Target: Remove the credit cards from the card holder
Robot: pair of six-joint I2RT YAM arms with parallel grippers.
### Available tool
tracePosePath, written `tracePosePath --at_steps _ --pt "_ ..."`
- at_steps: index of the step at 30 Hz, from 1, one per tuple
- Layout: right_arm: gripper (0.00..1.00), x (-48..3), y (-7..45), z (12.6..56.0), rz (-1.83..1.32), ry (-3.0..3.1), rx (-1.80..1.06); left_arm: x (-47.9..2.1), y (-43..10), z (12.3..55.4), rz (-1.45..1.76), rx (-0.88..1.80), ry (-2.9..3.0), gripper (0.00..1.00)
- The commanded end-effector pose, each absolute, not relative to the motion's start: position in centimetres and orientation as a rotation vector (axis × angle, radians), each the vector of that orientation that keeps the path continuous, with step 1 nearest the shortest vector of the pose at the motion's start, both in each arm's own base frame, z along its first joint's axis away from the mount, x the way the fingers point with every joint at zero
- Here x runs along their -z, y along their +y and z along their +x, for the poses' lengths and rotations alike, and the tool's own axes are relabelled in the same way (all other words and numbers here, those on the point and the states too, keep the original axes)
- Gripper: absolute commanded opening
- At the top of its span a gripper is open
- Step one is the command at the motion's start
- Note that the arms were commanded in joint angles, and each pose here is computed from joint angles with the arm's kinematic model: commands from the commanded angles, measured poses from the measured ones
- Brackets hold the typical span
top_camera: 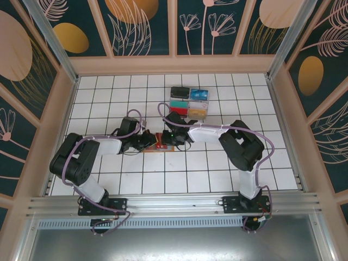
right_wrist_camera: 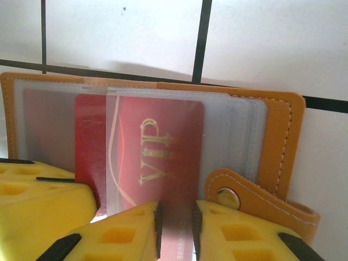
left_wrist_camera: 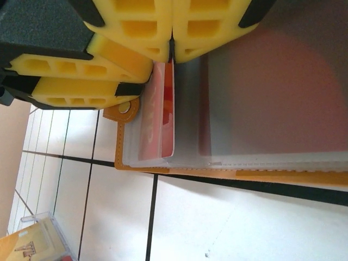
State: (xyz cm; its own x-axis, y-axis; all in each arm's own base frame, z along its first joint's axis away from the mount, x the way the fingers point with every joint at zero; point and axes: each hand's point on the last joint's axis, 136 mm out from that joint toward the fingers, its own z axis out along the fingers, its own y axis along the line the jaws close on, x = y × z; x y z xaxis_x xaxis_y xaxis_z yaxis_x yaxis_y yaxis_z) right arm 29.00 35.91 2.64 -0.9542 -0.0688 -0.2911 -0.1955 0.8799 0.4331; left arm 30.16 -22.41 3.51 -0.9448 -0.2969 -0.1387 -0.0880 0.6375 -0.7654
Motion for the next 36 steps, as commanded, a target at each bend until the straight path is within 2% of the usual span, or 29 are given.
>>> tracePosePath --at_steps 1,11,14,18,23,30,33,36 --pt "0.26 0.7 33.0 28.1 -0.136 2.874 -0.538 -4.1 -21.7 30.7 -0.273 1.114 2.6 0.0" --pt "0.26 -0.5 33.0 28.7 -0.099 2.84 -0.593 -5.9 -18.4 30.0 -0.257 0.894 2.603 0.0" --pt "0.26 -2.3 34.3 29.3 -0.143 2.781 -0.717 -7.2 -17.2 30.0 -0.279 0.824 2.582 0.0" --pt "0.28 -8.0 36.9 30.9 -0.2 2.612 -1.032 -9.3 -16.4 30.1 -0.294 0.788 2.535 0.0" --pt "0.44 -15.9 38.0 31.9 -0.26 2.351 -1.389 -12.8 -16.7 30.7 -0.309 0.864 2.431 0.0" --pt "0.68 -22.1 36.6 31.5 -0.37 2.102 -1.645 -20.5 -19.9 31.2 -0.259 1.232 2.175 0.0" --pt "0.74 -23.4 36.7 30.9 -0.449 2.061 -1.687 -22.7 -20.9 31.1 -0.231 1.347 2.108 0.0" --pt "0.74 -23.8 36.5 31.0 -0.447 2.054 -1.717 -24.4 -21.5 30.9 -0.206 1.425 2.057 0.0"
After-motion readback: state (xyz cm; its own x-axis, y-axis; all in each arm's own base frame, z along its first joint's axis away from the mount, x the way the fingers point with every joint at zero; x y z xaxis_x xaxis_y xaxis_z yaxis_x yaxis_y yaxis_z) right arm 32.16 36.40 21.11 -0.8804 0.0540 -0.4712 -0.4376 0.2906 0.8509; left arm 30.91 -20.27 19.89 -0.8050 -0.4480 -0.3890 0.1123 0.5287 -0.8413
